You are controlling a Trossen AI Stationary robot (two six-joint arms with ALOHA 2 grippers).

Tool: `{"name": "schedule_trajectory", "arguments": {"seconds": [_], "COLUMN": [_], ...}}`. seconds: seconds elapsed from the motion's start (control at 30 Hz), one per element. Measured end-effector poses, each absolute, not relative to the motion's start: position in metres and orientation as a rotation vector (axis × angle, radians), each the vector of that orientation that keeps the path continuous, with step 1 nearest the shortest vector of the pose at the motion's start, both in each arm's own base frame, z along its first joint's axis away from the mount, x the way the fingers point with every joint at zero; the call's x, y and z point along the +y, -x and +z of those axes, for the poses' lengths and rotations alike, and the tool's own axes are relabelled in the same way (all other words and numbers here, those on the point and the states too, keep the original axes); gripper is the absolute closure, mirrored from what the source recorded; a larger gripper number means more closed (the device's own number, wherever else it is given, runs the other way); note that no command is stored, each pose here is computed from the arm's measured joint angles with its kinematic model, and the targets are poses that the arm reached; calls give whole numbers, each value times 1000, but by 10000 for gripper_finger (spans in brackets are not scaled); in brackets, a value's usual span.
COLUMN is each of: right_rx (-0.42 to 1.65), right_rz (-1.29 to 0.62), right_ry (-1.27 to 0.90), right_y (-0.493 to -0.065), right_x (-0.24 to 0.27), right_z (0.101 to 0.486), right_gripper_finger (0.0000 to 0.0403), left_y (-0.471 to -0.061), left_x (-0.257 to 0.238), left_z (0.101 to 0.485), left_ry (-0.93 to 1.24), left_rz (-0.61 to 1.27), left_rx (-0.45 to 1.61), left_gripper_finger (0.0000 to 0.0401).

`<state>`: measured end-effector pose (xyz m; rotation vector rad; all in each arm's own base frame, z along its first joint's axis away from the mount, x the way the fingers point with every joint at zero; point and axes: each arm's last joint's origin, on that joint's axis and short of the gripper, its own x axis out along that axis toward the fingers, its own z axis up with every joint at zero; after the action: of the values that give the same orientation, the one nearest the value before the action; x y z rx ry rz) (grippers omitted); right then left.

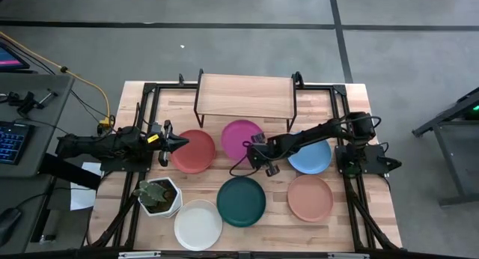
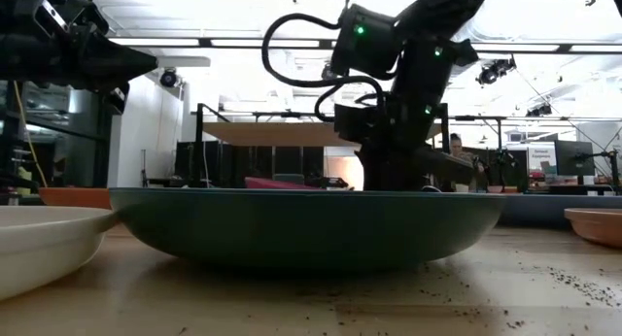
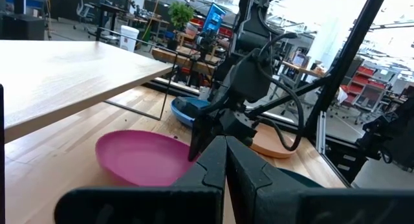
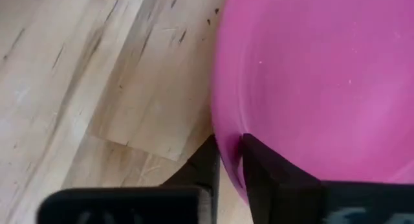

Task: Place and stack plates onto a shelf
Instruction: Put the pink plate on the shelf

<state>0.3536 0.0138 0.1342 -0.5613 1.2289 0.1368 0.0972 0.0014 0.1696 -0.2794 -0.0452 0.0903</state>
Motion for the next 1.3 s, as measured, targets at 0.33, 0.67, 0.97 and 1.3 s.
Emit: {"name": "schedule_trajectory", "arguments": {"seconds": [0.33,0.67,0.97,1.3], "right_rx": [1187,1081,1097,1181], "right_rz": [168,260,237,-170], "right_ry": [594,637,743,795], "right_y": [-369,-382,-367,-327], "right_x": [42,101,139,68], "right_z": [166,231,272,315], "right_gripper_finger": [402,403,403,403], "left_y": [-97,-97,-97,-97], "left_x": [1,1,1,1], "left_z": [170,170,170,170], "left_ry": [279,279,279,280], "left_rz": [91,90,90,90], "left_rx": [-45,-46,-46,-46], "left_gripper_finger": [401,401,401,401]}}
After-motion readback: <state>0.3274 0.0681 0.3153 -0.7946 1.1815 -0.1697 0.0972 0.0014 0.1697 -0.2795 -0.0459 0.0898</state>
